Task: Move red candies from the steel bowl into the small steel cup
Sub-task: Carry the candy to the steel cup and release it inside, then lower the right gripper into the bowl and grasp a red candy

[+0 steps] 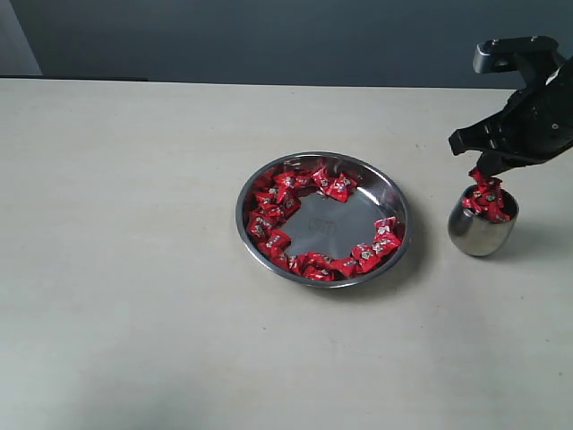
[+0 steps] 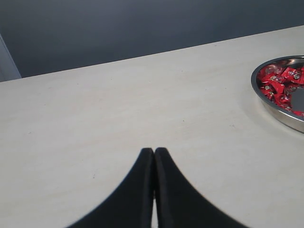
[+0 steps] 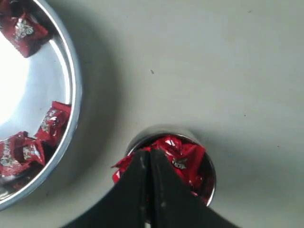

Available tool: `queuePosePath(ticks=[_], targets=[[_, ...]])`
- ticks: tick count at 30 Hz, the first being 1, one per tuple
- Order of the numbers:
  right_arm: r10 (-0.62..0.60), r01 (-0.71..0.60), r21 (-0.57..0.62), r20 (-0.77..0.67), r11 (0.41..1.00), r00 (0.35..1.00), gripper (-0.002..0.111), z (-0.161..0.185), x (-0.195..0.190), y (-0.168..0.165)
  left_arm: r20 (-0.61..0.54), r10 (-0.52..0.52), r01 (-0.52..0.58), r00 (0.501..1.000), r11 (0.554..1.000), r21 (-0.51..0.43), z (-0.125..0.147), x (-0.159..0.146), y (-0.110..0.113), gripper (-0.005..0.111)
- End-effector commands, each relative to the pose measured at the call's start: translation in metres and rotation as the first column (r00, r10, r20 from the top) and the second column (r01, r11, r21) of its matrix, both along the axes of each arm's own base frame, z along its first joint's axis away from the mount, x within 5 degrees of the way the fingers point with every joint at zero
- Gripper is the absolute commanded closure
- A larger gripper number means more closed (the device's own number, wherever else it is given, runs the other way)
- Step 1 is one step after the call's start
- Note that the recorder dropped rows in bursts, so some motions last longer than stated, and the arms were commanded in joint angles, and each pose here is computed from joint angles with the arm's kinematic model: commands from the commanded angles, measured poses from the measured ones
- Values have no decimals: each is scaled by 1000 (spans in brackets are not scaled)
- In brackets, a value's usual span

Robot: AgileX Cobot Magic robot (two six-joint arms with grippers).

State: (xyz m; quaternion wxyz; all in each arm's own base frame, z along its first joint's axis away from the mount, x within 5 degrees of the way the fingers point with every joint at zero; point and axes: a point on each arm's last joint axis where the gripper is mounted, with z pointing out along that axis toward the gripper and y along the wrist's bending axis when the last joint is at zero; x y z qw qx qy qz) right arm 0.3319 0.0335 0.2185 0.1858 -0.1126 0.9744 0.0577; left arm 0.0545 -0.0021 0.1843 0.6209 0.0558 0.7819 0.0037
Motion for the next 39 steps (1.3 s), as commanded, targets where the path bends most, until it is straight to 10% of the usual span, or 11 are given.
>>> queuePosePath(ticks=[1, 9, 17, 29, 35, 39], targets=[[-6, 5, -21, -21, 1000, 1000, 109, 0, -4, -3, 10, -3, 3, 1000, 1000, -8, 1, 0, 0, 106], [-82, 79, -85, -32, 993, 996, 109, -1, -4, -11, 10, -3, 3, 1000, 1000, -8, 1, 0, 0, 106], [-85, 83, -78, -31, 994, 996, 77, -1, -4, -11, 10, -3, 3, 1000, 1000, -8, 1, 0, 0, 106], [-131, 131, 9, 125, 991, 984, 79, 13, 5, -7, 10, -3, 3, 1000, 1000, -8, 1, 0, 0, 106], [-111, 87, 146, 166, 985, 980, 109, 22, 6, 5, 10, -3, 3, 1000, 1000, -8, 1, 0, 0, 106], [24, -80, 246, 221, 966, 975, 109, 24, 8, 29, 10, -3, 3, 1000, 1000, -8, 1, 0, 0, 106]])
